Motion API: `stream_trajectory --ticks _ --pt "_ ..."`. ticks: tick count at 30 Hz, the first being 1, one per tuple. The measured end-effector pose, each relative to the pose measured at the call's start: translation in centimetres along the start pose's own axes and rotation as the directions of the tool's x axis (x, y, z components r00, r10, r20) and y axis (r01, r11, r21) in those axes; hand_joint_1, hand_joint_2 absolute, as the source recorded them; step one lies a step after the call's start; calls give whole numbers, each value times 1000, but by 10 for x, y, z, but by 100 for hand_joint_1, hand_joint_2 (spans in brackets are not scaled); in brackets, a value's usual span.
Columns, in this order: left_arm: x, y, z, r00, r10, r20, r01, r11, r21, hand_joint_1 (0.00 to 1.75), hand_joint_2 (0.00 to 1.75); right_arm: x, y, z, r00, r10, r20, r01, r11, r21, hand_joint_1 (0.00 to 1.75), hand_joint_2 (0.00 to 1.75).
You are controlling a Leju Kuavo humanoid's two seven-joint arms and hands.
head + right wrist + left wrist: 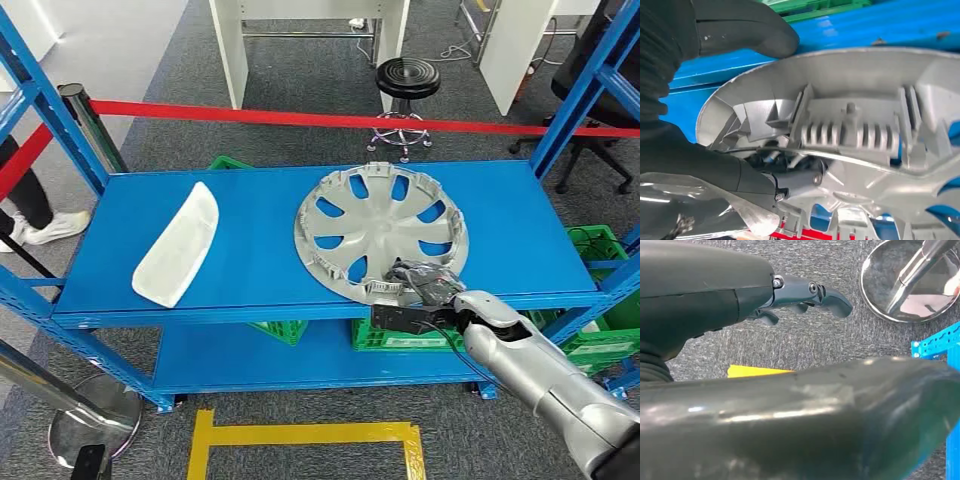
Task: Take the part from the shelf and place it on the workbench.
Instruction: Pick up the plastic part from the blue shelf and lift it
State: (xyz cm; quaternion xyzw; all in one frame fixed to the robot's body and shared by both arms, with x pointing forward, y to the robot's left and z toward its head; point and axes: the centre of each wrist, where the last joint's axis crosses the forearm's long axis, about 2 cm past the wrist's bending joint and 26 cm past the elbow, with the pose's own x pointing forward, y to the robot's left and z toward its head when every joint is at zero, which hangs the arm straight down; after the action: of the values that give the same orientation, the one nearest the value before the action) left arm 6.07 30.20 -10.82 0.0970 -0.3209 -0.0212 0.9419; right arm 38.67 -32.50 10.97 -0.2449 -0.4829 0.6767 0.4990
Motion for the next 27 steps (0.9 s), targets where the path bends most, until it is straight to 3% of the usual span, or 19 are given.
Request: stream_trajectory --ticks 7,16,27 --pt "0 0 0 1000 5 -1 -5 1000 2 0 0 6 1 -1 999 -29 30 31 999 -41 175 175" --pt "-3 3 1 1000 -3 -3 3 1000 10 0 0 48 5 7 973 -114 201 158 963 -218 175 175" --pt "-5 4 2 1000 -3 -3 3 1000 13 0 0 68 1 18 945 -136 296 233 918 -320 175 175"
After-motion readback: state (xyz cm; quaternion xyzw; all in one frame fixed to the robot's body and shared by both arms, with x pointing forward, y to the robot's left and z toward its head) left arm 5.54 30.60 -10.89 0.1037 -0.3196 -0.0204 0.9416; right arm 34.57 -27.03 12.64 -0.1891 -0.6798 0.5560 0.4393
